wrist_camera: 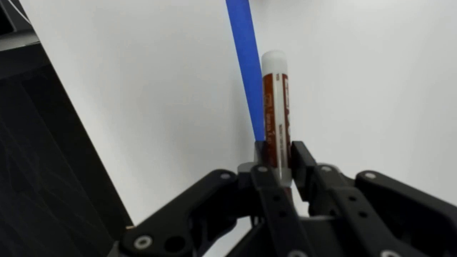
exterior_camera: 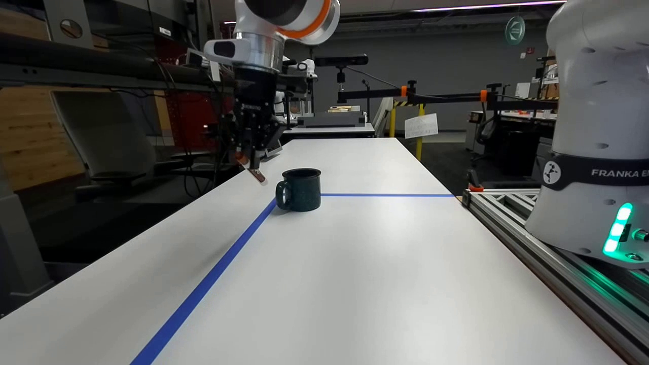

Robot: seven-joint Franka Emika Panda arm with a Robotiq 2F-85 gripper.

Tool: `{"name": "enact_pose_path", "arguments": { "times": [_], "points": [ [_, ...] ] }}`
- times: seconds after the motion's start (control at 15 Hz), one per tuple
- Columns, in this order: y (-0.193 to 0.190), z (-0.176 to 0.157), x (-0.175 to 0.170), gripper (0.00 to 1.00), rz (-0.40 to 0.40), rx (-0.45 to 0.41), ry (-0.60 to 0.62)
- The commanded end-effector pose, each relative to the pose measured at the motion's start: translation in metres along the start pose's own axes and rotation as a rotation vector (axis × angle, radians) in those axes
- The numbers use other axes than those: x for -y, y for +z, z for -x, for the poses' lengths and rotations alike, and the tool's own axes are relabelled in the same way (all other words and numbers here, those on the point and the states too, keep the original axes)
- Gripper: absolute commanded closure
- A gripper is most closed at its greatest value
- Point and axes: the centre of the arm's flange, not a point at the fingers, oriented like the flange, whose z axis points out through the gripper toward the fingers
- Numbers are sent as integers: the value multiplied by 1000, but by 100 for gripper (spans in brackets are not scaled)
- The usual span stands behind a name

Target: Take the marker out of the cup

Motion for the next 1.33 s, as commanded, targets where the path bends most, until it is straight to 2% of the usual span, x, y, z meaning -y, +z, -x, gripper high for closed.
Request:
{"name": "enact_pose_path", "arguments": {
  "times": [0.0,0.67,0.93,1.27],
  "points": [
    [33,-14,9,95,-31,83,-92],
    [96,-26,28,95,-13,281,-240],
    [108,-26,33,95,-17,300,-239],
    [120,-26,40,95,-57,262,-246]
  ]
}}
